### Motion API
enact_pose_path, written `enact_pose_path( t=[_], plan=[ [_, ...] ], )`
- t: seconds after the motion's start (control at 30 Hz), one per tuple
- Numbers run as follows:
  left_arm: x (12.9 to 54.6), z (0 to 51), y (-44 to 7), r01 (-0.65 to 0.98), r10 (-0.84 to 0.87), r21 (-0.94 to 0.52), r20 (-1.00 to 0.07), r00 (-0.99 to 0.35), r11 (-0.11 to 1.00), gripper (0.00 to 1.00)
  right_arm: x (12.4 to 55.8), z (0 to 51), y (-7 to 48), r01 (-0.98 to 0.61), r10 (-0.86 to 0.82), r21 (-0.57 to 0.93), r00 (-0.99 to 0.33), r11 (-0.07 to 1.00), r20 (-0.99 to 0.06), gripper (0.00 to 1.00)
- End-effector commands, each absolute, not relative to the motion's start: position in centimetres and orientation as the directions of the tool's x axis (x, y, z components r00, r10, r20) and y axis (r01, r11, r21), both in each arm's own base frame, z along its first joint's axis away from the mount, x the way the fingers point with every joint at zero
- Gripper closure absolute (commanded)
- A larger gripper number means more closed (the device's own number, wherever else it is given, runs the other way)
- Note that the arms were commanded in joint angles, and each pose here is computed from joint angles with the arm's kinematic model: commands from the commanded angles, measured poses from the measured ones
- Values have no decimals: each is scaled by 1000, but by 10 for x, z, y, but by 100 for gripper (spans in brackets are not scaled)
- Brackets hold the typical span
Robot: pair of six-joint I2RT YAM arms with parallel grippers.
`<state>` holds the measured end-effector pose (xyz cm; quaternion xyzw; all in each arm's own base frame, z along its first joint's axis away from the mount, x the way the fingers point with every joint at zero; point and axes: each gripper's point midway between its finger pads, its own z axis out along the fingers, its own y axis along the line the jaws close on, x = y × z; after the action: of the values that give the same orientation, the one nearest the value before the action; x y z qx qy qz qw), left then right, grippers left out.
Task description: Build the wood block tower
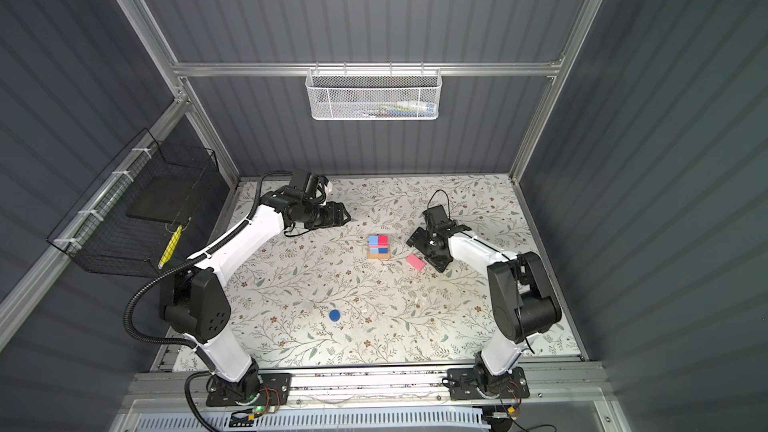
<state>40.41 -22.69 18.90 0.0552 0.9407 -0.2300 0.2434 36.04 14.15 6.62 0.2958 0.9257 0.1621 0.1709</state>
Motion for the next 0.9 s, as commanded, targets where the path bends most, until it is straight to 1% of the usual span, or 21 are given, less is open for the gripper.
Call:
enact_pose_path(
  t=[0.0,0.1,0.27,0.3,0.33,0.4,0.43,0.47,0.5,0.67,0.7,0.73,0.77,0.8,0.83,0.87],
  plan=[
    [406,196,-226,242,13,-403,-493,-870,882,23,355,89,120,506,603,336,-722,794,-338,1],
    [406,198,-226,245,11,-410,-496,-868,879,23,359,111,115,498,605,346,-689,795,-399,1],
    [403,198,-225,238,0,-418,-494,-869,877,23,366,163,92,506,591,320,-578,801,-563,1],
    [403,198,-225,237,-1,-419,-495,-869,876,23,366,172,86,527,603,323,-541,786,-586,1],
    [403,198,-225,235,-3,-420,-494,-869,876,23,363,181,73,583,631,317,-475,748,-614,1],
    [403,198,-226,232,-8,-425,-492,-870,875,23,360,196,56,623,626,298,-409,724,-664,1],
    [403,199,-226,232,-9,-427,-492,-871,874,23,356,203,47,657,638,301,-360,691,-680,1],
    [403,198,-226,231,-9,-428,-490,-871,874,23,351,208,40,690,663,321,-307,649,-683,1],
    [403,199,-226,230,-12,-430,-490,-871,873,23,350,211,38,689,665,327,-300,647,-684,1],
    [405,201,-225,227,-17,-427,-496,-868,876,23,344,221,47,629,675,373,-344,682,-653,1],
    [405,201,-225,227,-16,-426,-496,-868,876,23,346,223,51,597,670,391,-361,700,-649,1],
    [404,202,-225,225,-19,-427,-496,-868,876,23,349,223,63,523,647,414,-418,745,-637,1],
    [404,202,-225,225,-18,-425,-497,-868,877,23,353,224,72,436,602,425,-461,794,-652,1],
    [404,202,-225,224,-19,-424,-497,-868,878,23,354,225,74,410,611,457,-445,789,-655,1],
    [404,202,-224,222,-20,-424,-496,-868,878,23,351,223,73,414,645,497,-419,762,-639,1],
    [403,202,-224,222,-20,-421,-497,-868,879,23,348,221,72,419,685,544,-392,727,-614,4]
  ],
)
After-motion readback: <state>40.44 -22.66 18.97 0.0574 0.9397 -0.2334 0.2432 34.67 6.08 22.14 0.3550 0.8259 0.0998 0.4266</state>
